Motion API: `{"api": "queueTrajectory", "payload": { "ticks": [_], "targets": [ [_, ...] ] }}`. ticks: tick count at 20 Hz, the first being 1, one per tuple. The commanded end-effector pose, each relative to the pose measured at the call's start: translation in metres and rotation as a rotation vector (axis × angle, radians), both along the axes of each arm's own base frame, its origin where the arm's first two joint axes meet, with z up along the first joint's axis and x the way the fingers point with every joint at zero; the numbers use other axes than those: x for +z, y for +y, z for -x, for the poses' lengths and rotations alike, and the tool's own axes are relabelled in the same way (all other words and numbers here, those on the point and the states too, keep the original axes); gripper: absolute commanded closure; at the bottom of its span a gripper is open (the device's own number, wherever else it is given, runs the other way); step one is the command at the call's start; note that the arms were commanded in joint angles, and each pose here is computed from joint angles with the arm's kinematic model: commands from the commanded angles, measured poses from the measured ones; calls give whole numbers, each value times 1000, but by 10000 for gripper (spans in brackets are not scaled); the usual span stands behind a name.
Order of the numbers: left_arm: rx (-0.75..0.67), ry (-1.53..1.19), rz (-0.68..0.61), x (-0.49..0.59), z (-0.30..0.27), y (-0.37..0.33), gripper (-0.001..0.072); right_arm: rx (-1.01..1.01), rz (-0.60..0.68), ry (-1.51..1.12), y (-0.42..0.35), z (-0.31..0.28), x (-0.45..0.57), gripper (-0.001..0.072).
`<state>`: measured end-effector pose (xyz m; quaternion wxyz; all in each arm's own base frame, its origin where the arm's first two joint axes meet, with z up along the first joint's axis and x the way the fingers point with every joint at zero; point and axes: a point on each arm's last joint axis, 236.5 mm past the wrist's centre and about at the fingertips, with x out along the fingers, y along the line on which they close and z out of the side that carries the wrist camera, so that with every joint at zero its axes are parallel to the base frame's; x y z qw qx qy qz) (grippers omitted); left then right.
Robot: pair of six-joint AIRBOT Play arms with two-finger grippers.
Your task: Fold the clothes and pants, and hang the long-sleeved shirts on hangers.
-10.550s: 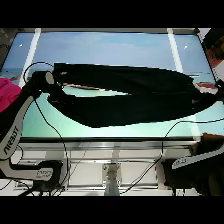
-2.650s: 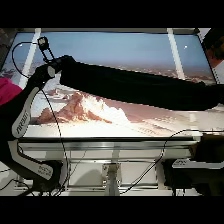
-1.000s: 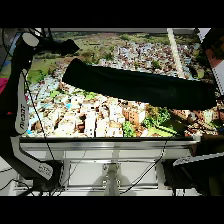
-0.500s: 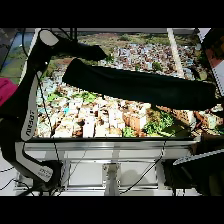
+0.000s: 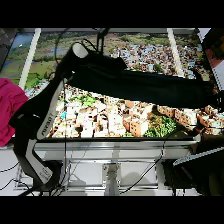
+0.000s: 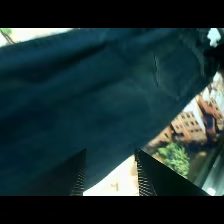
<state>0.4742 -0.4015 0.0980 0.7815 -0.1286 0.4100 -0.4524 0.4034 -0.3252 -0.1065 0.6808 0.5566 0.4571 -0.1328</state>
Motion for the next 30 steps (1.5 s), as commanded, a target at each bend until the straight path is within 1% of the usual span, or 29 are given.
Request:
{"api": "queueTrajectory", "payload": {
  "ticks": [1,2,3,4,5,9,10,12,15,17,19,22,26,28,30],
  "targets": [
    [43,91,41,-48,6,-50,413,13,-10,-26,11,-14,5,670],
    [65,99,72,-55,4,-63,546,19,-17,-25,13,-14,7,671],
    [94,101,96,-63,1,-75,657,21,-13,-29,13,-14,11,672],
    [127,86,105,-74,-5,-84,665,21,-2,-37,12,-14,18,672],
    [156,74,113,-83,-9,-90,697,18,17,-50,10,-15,29,672],
    [246,127,125,-121,-13,-104,697,35,96,-121,9,-20,84,672],
    [255,149,117,-130,-13,-103,698,60,99,-157,16,-22,101,671],
    [292,195,96,-146,-14,-99,698,132,48,-251,43,-29,142,671],
    [328,185,22,-161,-19,-87,700,307,-25,-376,102,-44,198,671],
    [339,202,-36,-173,-16,-79,699,389,1,-414,140,-62,220,671],
    [319,229,-103,-188,-6,-72,700,479,17,-441,187,-82,234,671],
    [296,275,-145,-205,5,-69,699,652,-8,-450,274,-100,237,671],
    [322,308,-133,-206,2,-67,698,842,11,-439,384,-111,228,671],
    [328,273,-95,-178,-8,-67,699,879,31,-452,420,-117,226,672],
    [309,179,-63,-134,-21,-63,699,882,47,-458,446,-122,225,672]
  ]
}}
